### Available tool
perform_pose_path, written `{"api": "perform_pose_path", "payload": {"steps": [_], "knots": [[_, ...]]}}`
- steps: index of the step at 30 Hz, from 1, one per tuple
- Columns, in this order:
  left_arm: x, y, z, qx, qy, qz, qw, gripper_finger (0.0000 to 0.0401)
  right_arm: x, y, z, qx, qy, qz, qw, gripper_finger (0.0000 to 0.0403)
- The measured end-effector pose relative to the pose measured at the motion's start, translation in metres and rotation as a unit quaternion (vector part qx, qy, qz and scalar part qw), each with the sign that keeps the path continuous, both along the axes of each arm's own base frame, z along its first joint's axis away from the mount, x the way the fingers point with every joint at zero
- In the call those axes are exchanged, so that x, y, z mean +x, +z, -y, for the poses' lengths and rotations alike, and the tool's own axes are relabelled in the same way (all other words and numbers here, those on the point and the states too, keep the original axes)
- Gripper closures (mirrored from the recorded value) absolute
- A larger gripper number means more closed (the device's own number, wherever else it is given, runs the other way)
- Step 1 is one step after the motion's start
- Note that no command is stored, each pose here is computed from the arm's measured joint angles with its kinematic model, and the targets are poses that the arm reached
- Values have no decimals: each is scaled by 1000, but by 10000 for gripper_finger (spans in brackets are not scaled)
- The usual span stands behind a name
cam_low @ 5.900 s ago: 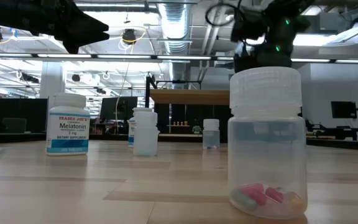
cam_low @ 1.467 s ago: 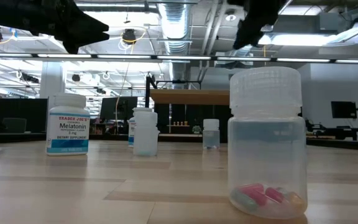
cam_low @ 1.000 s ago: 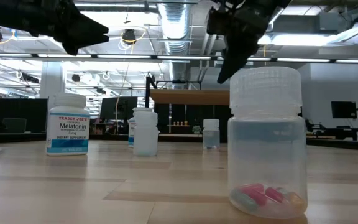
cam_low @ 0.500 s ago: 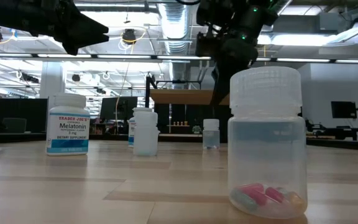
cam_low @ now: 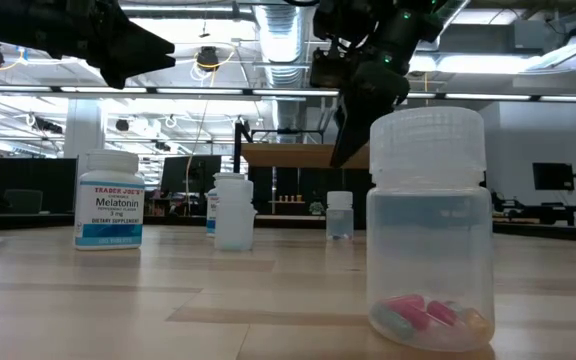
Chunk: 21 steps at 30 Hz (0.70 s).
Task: Pick and place medicine bottles onto shelf by color
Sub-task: Put the top transparent medicine bottle onto the right side of the shelf
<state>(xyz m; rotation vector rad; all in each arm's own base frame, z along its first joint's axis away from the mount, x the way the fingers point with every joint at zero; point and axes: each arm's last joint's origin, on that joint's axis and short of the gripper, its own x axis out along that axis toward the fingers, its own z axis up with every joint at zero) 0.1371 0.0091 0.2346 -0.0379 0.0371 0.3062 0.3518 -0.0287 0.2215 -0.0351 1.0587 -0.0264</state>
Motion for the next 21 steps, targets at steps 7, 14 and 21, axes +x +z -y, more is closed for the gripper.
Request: {"api": "perform_pose_path", "payload": {"steps": [7,14,21], "knots": [[0,0,0,0,0,0,1000,236,0,0,0,0,0,0,1000,144],[0,0,0,0,0,0,1000,236,0,0,0,3,-6,1,1000,143],[0,0,0,0,0,0,1000,236,-4,-12,2,-34,-39,-6,999,143]]}}
